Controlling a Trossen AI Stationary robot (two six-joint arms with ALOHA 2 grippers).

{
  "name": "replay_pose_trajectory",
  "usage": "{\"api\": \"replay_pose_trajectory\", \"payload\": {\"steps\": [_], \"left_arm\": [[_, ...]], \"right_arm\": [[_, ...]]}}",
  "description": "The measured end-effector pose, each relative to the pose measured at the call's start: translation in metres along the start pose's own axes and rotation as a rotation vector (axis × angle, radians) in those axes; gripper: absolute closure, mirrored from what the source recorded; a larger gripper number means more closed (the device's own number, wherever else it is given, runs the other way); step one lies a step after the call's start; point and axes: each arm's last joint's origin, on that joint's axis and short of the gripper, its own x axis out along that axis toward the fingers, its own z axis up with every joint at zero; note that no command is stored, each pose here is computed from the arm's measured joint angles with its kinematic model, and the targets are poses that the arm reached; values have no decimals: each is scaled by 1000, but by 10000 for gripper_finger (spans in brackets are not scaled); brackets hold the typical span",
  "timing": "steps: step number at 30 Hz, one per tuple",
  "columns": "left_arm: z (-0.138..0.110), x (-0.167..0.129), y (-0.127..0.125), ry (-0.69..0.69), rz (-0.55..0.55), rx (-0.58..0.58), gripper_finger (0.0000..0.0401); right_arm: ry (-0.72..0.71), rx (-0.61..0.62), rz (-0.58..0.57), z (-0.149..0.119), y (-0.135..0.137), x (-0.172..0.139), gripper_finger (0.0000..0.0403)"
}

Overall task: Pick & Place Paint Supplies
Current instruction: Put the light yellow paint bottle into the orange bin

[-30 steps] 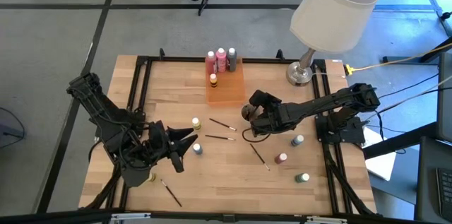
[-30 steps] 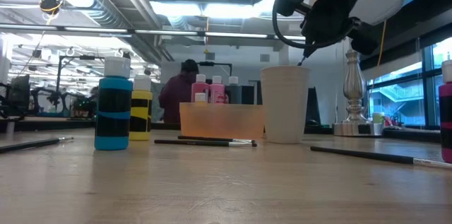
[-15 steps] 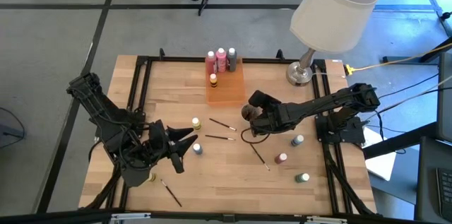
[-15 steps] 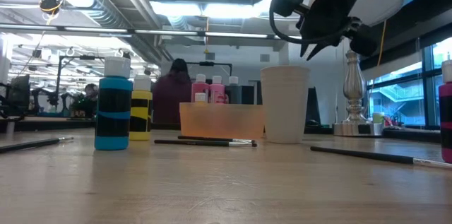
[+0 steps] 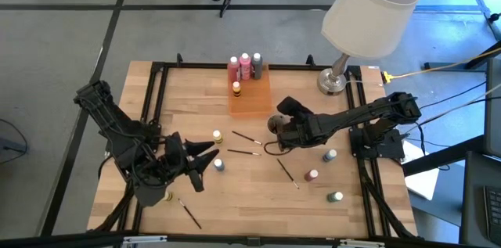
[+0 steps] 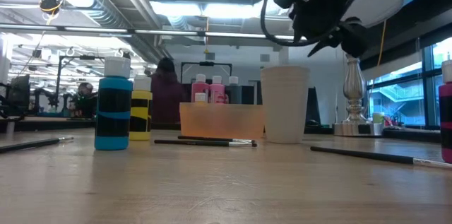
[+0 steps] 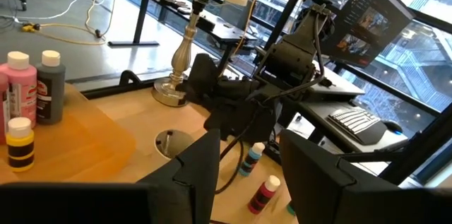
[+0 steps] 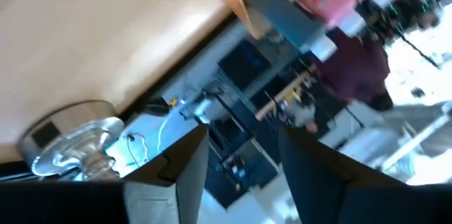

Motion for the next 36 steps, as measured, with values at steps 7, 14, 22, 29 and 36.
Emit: {"api": "replay_pose_trajectory", "payload": {"steps": [7, 14, 22, 29, 36], "left_arm": [[8, -2, 3, 18, -22, -26, 258], [20, -5, 8, 17, -33, -26, 258], [24, -6, 9, 14, -36, 33, 258], [26, -7, 10, 40, -62, 31, 258], [41, -11, 16, 93, -129, -62, 258]], "right_arm": [[47, 77, -2, -11, -4, -5, 215], [57, 129, 74, -31, -11, -26, 215], [-92, 273, 155, -42, -25, -64, 215], [-230, 434, 105, -54, -48, -102, 215], [-381, 612, 69, -73, -65, -141, 215]]}}
